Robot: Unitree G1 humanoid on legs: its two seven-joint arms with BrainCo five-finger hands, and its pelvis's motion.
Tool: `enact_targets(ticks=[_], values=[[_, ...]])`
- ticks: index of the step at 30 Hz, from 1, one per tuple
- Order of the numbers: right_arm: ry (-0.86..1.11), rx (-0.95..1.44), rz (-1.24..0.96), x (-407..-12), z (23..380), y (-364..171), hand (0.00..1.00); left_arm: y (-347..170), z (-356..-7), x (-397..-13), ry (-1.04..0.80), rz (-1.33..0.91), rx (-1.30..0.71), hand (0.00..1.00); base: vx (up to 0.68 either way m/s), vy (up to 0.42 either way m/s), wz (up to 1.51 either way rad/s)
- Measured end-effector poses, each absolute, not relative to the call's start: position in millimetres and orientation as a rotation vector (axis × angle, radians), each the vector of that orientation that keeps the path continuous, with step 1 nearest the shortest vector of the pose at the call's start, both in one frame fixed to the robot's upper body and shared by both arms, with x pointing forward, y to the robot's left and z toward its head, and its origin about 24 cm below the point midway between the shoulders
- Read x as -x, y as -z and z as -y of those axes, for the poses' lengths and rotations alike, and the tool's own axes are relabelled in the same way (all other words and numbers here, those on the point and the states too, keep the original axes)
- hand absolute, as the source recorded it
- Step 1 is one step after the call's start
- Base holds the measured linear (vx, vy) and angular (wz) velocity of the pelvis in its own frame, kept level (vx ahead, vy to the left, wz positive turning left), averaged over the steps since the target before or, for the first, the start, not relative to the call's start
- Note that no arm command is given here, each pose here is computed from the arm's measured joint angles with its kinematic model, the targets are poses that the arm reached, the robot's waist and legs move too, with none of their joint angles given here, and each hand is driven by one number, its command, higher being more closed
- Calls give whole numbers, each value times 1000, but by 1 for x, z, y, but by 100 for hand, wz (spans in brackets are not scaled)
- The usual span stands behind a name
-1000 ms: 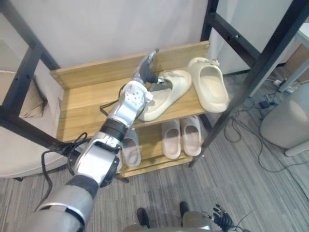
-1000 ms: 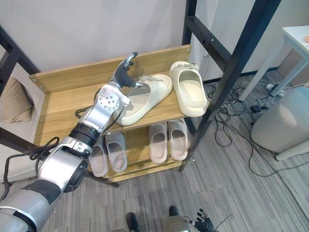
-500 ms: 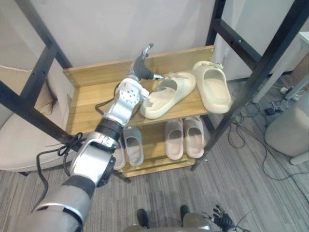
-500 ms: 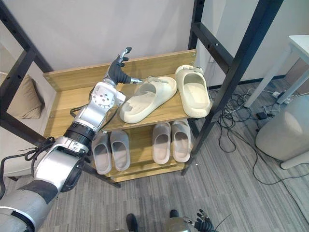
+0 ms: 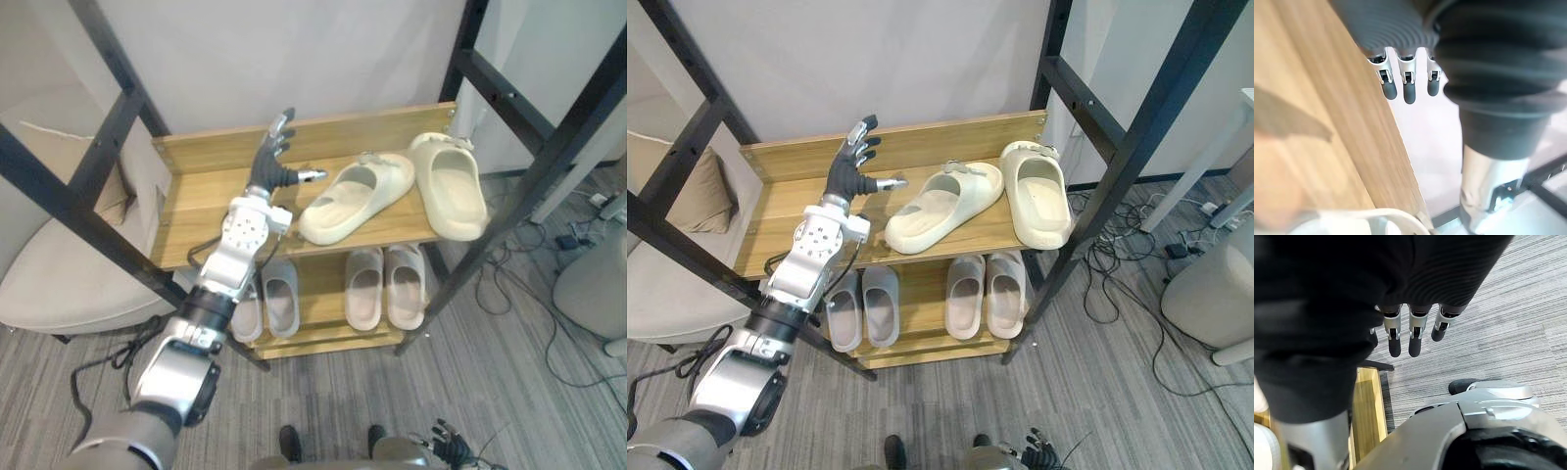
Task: Organize the slippers on the shoe rack
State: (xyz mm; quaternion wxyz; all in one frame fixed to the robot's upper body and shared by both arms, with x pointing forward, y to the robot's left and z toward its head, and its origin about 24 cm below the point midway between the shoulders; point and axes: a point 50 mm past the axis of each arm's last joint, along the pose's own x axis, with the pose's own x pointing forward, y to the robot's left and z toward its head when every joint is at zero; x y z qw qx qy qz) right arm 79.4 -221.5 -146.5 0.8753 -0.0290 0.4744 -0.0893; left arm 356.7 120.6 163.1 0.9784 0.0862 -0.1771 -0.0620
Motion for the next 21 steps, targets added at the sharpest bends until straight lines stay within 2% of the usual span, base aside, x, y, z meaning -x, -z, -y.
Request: enact_targets(ticks=[13,21], values=[[114,117,-1004,-85,213,148,0,-111,-127,-338,142,209,-100,0,6,-2,8],[93,133,-1020,-86,212,150,0,-104,-99,-324,265,196,9,0,1,0,0]])
